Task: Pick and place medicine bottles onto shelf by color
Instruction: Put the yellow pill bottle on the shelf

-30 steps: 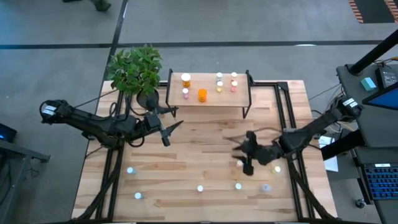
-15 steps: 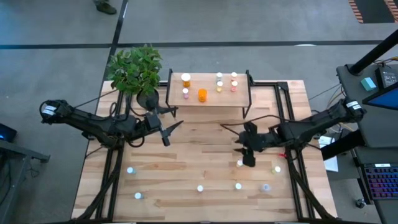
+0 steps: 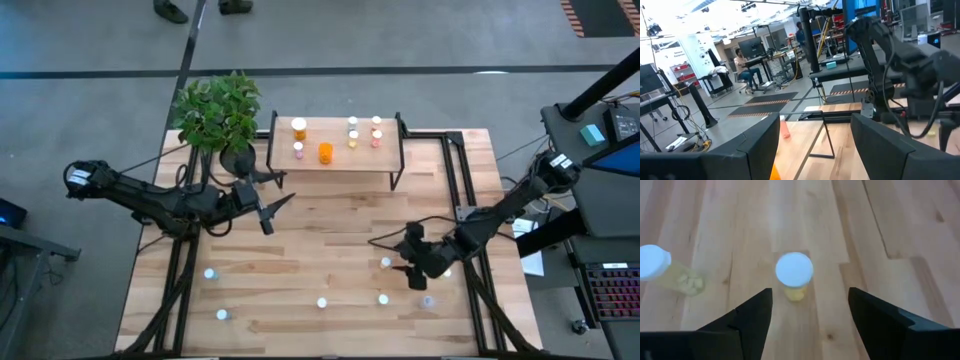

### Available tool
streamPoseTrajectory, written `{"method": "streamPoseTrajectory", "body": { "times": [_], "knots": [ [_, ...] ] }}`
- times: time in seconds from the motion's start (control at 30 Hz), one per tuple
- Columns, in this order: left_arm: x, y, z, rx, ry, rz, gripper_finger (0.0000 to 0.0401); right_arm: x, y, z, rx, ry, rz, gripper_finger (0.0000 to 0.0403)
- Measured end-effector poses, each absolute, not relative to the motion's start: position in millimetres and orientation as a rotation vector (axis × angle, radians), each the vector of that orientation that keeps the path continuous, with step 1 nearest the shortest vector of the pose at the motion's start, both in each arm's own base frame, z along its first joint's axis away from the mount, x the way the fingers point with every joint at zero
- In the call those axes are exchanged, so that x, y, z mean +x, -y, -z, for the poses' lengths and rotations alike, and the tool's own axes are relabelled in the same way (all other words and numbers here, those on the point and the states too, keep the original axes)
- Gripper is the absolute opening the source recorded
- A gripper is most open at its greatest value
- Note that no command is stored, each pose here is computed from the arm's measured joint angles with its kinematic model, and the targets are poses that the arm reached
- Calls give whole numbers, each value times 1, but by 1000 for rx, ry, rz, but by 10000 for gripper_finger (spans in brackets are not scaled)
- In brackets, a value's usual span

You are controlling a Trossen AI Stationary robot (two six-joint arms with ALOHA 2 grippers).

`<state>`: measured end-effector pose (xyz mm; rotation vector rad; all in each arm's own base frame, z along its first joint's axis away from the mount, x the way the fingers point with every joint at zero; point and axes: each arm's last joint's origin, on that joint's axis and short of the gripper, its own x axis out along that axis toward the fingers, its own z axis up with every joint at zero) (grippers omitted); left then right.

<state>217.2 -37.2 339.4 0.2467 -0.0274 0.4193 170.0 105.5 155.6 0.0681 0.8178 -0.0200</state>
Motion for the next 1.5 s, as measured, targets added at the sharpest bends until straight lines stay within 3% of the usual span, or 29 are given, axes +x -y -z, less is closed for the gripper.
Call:
{"method": "streamPoseTrajectory", "body": {
  "times": [0.33,1.5],
  "knots": [
    [217,37,-342,232,56,-423,228,159,-98,-129,108,-521,-85,225],
    [216,37,-346,217,88,-426,228,163,-100,-134,92,-509,-68,209]
  ]
}}
